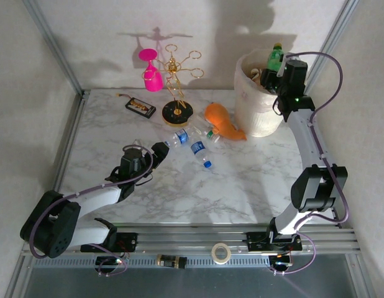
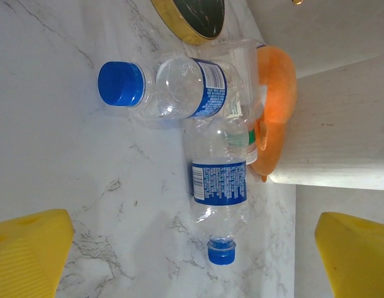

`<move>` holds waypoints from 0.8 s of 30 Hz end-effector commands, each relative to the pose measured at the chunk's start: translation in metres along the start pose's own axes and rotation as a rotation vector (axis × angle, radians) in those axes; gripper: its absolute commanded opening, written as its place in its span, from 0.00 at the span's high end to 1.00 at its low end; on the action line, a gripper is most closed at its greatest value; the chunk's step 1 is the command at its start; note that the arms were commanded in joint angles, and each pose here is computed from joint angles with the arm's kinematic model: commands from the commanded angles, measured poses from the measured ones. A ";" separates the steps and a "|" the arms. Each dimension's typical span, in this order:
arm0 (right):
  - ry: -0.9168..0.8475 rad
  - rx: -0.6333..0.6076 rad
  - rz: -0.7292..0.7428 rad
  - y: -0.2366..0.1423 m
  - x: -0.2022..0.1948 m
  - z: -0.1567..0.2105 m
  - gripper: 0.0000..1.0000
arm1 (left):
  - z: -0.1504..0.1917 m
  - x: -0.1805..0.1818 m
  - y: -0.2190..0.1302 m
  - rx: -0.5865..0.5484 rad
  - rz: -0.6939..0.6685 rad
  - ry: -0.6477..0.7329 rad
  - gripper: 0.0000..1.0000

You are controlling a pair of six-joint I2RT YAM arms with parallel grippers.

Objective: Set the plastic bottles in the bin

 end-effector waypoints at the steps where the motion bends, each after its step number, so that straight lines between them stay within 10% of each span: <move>1: 0.025 -0.019 -0.022 0.001 0.001 -0.012 0.53 | -0.004 -0.014 -0.001 -0.011 0.026 0.024 0.00; 12: 0.037 -0.092 -0.063 -0.023 0.009 -0.039 0.14 | -0.005 -0.015 0.000 -0.011 0.021 0.022 0.00; 24: 0.037 -0.210 -0.227 -0.091 0.053 -0.046 0.09 | -0.018 -0.025 0.000 -0.055 -0.006 0.084 0.00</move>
Point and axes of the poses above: each hand's point on the last joint's axis, 136 mm out from that joint toward the fingers, its own y axis out along the fingers, its own x axis along the line the jaws close on, z = x × y, the point moved 5 cm from there along -y, back along the fingers, and after that the axes turned 1 degree about y, right-handed, at the moved point
